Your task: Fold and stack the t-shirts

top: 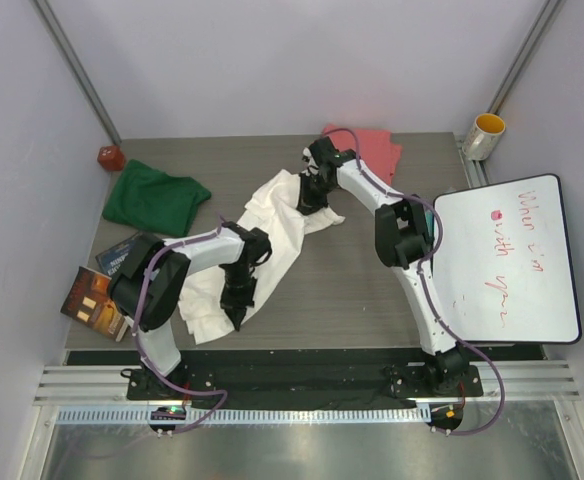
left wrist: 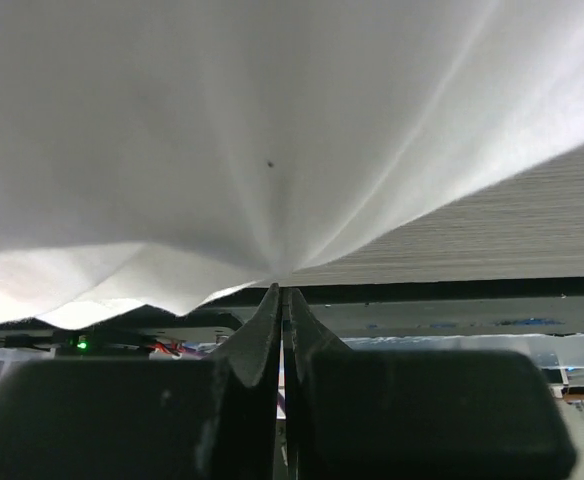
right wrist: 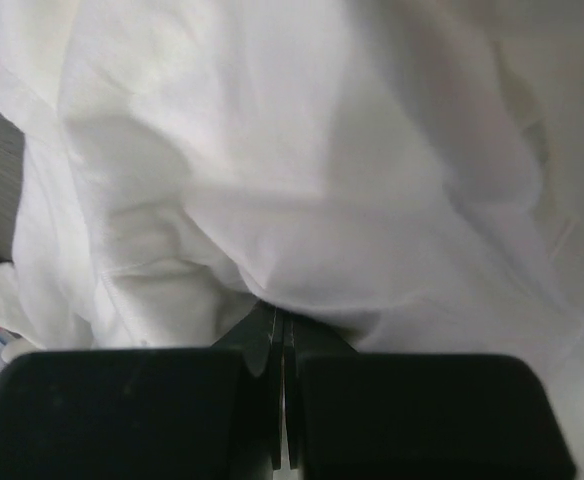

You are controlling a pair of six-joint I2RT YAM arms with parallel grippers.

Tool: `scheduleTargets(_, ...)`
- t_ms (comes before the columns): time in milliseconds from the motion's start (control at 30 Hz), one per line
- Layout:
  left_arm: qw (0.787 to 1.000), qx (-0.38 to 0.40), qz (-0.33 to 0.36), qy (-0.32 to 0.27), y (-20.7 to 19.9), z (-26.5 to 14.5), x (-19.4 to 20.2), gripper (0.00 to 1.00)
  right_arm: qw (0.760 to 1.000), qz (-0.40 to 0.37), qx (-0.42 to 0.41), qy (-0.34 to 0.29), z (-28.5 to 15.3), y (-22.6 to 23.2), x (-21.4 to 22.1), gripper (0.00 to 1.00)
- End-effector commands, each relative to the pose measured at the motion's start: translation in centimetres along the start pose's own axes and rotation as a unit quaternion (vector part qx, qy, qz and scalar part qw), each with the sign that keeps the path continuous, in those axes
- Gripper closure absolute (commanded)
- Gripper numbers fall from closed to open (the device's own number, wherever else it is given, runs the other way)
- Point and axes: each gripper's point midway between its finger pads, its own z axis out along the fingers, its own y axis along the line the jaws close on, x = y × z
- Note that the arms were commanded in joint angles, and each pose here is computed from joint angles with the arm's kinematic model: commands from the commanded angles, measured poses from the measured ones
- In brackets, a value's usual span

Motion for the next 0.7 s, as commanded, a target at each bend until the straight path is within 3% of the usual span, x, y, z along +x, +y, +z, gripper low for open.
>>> scheduleTargets(0,1.000,0.015,0.001,-0.003,-1.2,-0.7,-0.3,1.00,1.000,-0.006,-0.011,-0.002,5.2,0.0,-0.2,0.99)
scheduleTargets(267,1.000,-0.002,0.005,0.013,-1.0,-0.7,0.2,1.00,0.996,0.011,-0.076,-0.044,7.3,2.2,-2.8,0.96)
scheduleTargets(533,1.000,-0.013,0.007,0.019,-1.5,-0.3,-1.0,1.00,0.989,0.027,-0.120,-0.082,8.1,2.6,-5.4,0.75)
scheduleTargets(667,1.000,-0.009,0.005,0.003,-2.4,-0.2,-2.6,1.00,0.980,0.033,-0.144,-0.134,7.3,2.0,-8.8,0.67)
